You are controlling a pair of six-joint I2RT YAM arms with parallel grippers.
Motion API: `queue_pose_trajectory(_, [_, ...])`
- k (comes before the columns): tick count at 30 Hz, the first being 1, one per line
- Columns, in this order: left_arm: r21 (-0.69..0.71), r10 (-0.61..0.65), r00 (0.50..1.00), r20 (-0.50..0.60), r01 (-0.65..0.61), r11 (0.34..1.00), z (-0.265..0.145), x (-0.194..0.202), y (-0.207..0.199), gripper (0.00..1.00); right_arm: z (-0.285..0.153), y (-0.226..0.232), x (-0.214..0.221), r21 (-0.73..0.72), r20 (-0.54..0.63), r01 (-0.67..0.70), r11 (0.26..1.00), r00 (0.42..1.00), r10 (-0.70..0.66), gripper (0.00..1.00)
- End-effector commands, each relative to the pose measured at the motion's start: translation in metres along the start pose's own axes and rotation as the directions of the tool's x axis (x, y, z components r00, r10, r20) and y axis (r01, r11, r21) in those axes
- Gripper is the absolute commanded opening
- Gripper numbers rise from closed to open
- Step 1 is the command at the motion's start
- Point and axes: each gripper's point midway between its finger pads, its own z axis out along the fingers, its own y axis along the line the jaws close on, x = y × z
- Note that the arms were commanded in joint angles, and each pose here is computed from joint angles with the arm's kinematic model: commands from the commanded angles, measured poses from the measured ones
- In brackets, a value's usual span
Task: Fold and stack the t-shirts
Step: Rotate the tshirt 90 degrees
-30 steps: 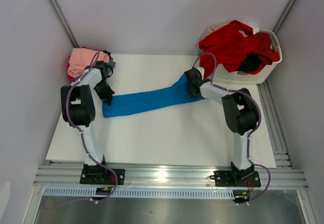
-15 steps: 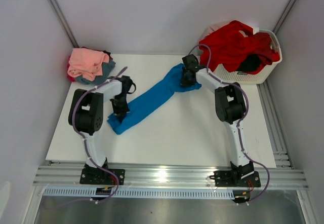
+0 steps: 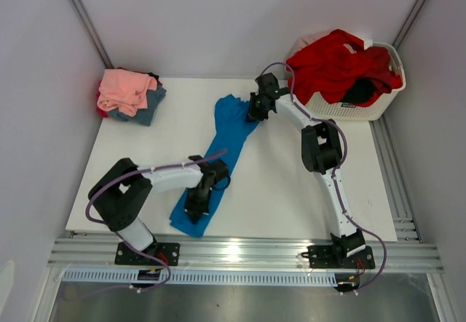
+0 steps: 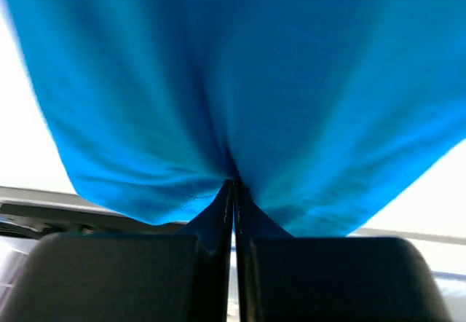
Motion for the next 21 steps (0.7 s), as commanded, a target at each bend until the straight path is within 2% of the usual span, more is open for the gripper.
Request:
queue_pose_trajectory(1, [0.083, 0.058, 0.997, -0.057, -0.053, 0.995, -0.001, 0.048, -0.035, 0.01, 0.002, 0.011, 0.0, -0.044, -0.015, 0.02, 0.999, 1.0, -0.02, 0.2])
queue_pose_trajectory(4, [0.109, 0.137, 0.987, -0.089, -0.128, 0.986, -0.003, 0.078, -0.05, 0.01, 0.003, 0.022, -0.012, -0.095, 0.031, 0.061, 0.994, 0.998, -0.058, 0.22])
queue_pose_trajectory(6, [0.114, 0.184, 0.981, -0.057, -0.177, 0.978, -0.01, 0.084, -0.057, 0.01, 0.0, 0.031, -0.024, -0.123, 0.076, 0.094, 0.988, 0.993, -0.085, 0.24])
queue_pose_trajectory(12, [0.192, 0.192, 0.98, 0.046, -0.197, 0.961, -0.042, 0.078, -0.072, 0.01, -0.011, 0.054, -0.049, -0.173, 0.166, 0.167, 0.971, 0.976, -0.138, 0.29])
queue_pose_trajectory(14, [0.188, 0.181, 0.977, 0.109, -0.199, 0.962, -0.065, 0.067, -0.073, 0.02, -0.021, 0.062, -0.055, -0.185, 0.186, 0.185, 0.965, 0.971, -0.15, 0.31])
queue_pose_trajectory(15, [0.174, 0.158, 0.966, 0.205, -0.195, 0.965, -0.084, 0.05, -0.072, 0.03, -0.028, 0.069, -0.059, -0.194, 0.199, 0.202, 0.96, 0.966, -0.163, 0.31])
queue_pose_trajectory(17, [0.153, 0.135, 0.944, 0.301, -0.187, 0.97, -0.115, 0.036, -0.063, 0.07, -0.041, 0.076, -0.06, -0.176, 0.224, 0.271, 0.946, 0.947, -0.229, 0.32])
queue_pose_trajectory(18, [0.165, 0.104, 0.914, 0.393, -0.181, 0.969, -0.142, 0.018, -0.06, 0.08, -0.064, 0.09, -0.069, -0.165, 0.27, 0.306, 0.938, 0.928, -0.256, 0.34])
queue_pose_trajectory(19, [0.174, 0.084, 0.902, 0.424, -0.172, 0.969, -0.153, 0.009, -0.057, 0.09, -0.071, 0.093, -0.066, -0.158, 0.273, 0.32, 0.934, 0.923, -0.27, 0.36])
queue_pose_trajectory(20, [0.219, 0.014, 0.883, 0.47, -0.132, 0.967, -0.18, -0.011, -0.052, 0.09, -0.082, 0.095, -0.068, -0.136, 0.293, 0.331, 0.934, 0.914, -0.281, 0.38])
queue_pose_trajectory(21, [0.208, 0.004, 0.87, 0.493, -0.122, 0.97, -0.186, -0.023, -0.043, 0.09, -0.114, 0.114, -0.074, -0.143, 0.345, 0.355, 0.924, 0.893, -0.29, 0.45])
